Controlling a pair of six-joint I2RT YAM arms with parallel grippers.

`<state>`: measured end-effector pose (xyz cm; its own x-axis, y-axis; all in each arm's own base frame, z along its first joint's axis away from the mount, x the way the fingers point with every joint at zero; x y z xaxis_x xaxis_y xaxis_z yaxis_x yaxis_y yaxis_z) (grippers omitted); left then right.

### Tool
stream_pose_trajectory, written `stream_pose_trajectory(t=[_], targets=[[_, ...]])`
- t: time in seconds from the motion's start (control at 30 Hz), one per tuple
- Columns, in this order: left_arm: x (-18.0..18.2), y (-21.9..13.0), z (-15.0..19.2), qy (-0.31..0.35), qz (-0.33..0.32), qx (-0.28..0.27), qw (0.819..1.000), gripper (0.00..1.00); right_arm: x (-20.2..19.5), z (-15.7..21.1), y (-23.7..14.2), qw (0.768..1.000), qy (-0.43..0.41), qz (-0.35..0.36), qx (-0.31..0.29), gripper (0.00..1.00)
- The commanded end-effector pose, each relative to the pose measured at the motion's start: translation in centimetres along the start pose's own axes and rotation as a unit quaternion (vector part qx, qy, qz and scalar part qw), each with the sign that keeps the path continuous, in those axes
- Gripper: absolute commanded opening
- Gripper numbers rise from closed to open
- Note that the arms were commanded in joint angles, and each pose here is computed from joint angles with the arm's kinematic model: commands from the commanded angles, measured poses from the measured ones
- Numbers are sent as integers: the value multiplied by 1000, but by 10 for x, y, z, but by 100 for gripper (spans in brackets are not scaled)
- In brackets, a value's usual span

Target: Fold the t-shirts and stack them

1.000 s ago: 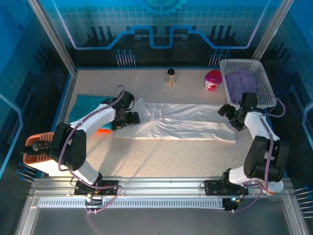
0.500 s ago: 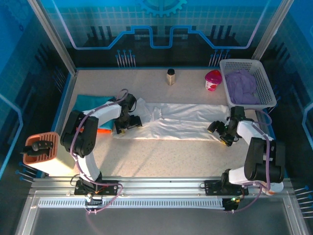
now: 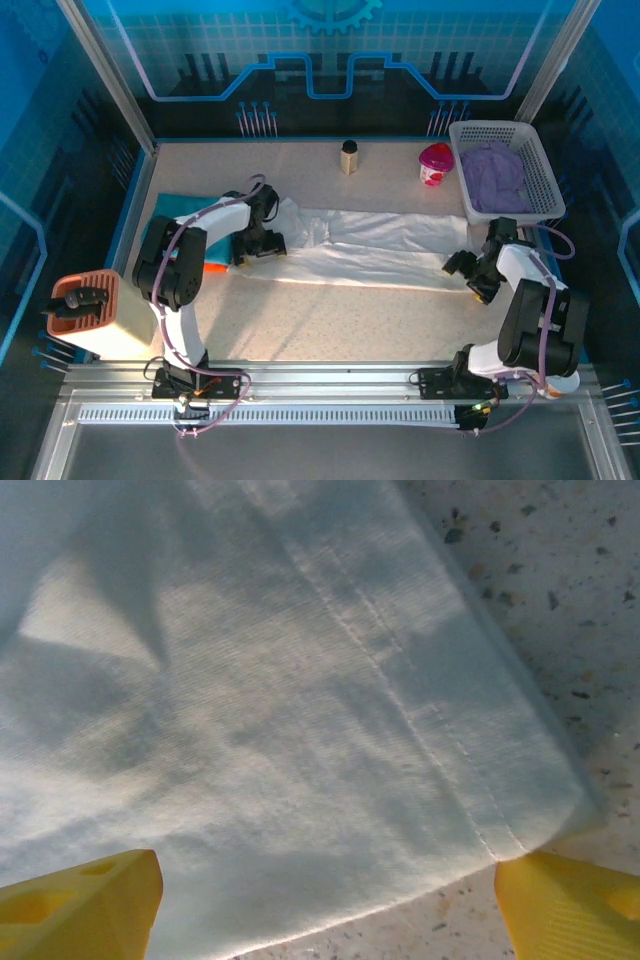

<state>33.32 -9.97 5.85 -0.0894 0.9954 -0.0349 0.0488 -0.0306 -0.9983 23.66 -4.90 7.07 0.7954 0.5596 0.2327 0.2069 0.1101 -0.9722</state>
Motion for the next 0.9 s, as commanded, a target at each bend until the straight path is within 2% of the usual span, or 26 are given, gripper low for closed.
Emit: stream_pose_trajectory(t=[0.0, 0.17, 0.27, 0.47, 0.67, 0.73, 0.87], targets=[[4, -23, -1, 10, 8, -8, 1000, 87, 14, -1, -25, 999, -31, -22, -25, 88], [-25, -62, -7, 12, 125, -55, 991, 89, 43, -9, -44, 995, -67, -45, -62, 89], [-37, -69, -19, 12, 155, -68, 986, 87, 64, -14, -40, 993, -89, -42, -61, 87], [-45, -46, -39, 9, 131, -37, 991, 84, 95, -25, -16, 989, -129, 0, -71, 74], [-54, -22, -54, 21, 107, 0, 994, 83, 115, -24, 20, 982, -169, 72, -50, 67], [-57, -14, -56, 29, 97, 15, 995, 83, 119, -19, 33, 976, -190, 105, -35, 63], [-60, 1, -61, 43, 81, 47, 995, 83, 124, -4, 54, 953, -243, 180, -13, 62]])
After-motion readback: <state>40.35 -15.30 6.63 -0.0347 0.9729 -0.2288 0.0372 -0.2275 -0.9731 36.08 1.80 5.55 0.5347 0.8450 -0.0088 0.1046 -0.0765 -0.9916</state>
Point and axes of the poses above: each hand's point on the last joint's axis, 136 mm out from that joint toward the fingers, its own y axis out along the fingers, its own x axis along the line the jaws close on, z = x × y, the point moved 4 cm from there along -y, back along the fingers, and after that the axes turned 13 degrees about y, right-handed, at the moved point
